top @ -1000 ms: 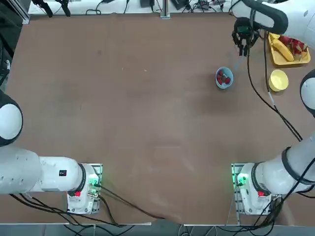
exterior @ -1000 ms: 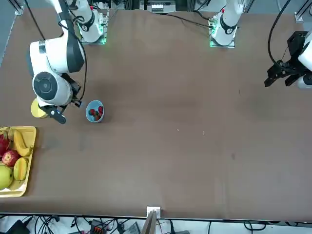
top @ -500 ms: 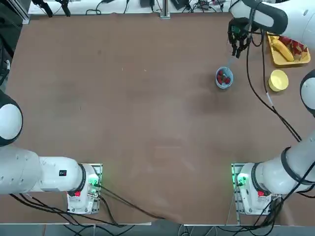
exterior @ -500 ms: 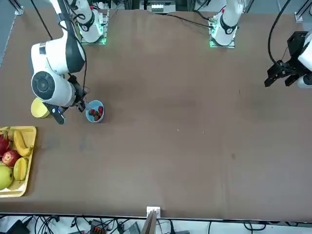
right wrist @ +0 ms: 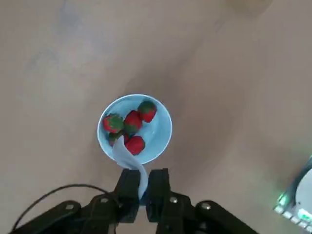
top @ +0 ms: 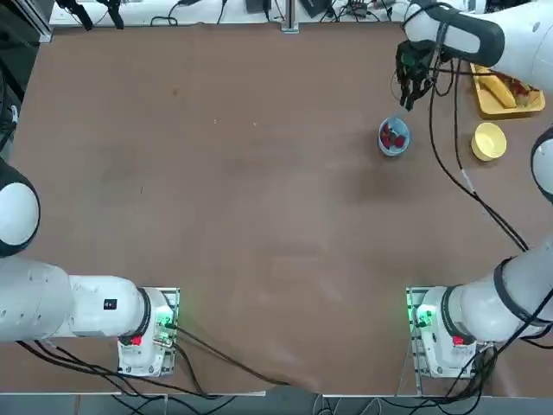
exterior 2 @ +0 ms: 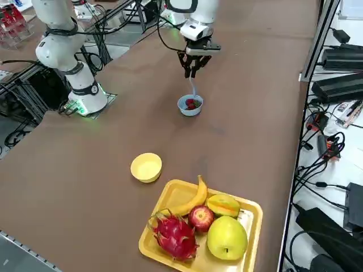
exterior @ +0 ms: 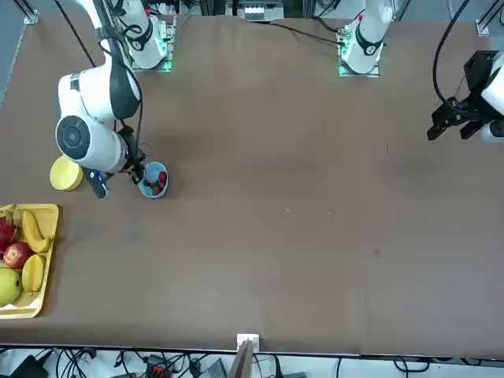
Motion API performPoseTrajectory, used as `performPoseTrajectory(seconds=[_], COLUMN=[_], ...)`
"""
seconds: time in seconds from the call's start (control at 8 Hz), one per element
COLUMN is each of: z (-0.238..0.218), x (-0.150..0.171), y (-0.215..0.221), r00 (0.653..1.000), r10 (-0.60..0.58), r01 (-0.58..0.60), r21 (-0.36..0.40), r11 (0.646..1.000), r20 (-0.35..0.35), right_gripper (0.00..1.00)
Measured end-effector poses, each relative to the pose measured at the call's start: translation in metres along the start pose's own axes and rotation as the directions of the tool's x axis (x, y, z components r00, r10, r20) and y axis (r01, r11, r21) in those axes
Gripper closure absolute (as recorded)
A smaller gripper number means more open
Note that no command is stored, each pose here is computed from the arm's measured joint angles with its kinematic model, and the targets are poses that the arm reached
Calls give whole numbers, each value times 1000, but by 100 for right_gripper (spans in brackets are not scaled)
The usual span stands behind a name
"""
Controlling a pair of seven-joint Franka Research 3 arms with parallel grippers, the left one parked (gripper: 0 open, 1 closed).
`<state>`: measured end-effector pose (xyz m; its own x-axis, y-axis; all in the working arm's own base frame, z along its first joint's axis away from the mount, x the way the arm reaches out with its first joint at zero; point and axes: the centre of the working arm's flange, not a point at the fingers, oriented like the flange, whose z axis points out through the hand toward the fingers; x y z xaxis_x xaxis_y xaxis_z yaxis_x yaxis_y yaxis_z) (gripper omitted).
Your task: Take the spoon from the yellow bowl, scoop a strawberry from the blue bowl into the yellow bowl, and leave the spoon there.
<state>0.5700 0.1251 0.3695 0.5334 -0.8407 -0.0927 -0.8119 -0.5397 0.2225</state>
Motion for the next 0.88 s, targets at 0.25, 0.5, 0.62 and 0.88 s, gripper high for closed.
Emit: performPoseTrajectory(seconds=[0.25, 0.5, 0.62, 0.88], z=[4, 17, 25, 29], x=[4, 2, 1, 1], y=[14, 20, 21, 22], r00=[999, 997, 997, 996], r10=[35, 71, 78, 84], r01=[-35, -71, -78, -84], r21=[29, 50, 53, 54], r11=[999, 996, 996, 995], r20=[12, 6, 6, 6], right_gripper=[89, 89, 89, 89])
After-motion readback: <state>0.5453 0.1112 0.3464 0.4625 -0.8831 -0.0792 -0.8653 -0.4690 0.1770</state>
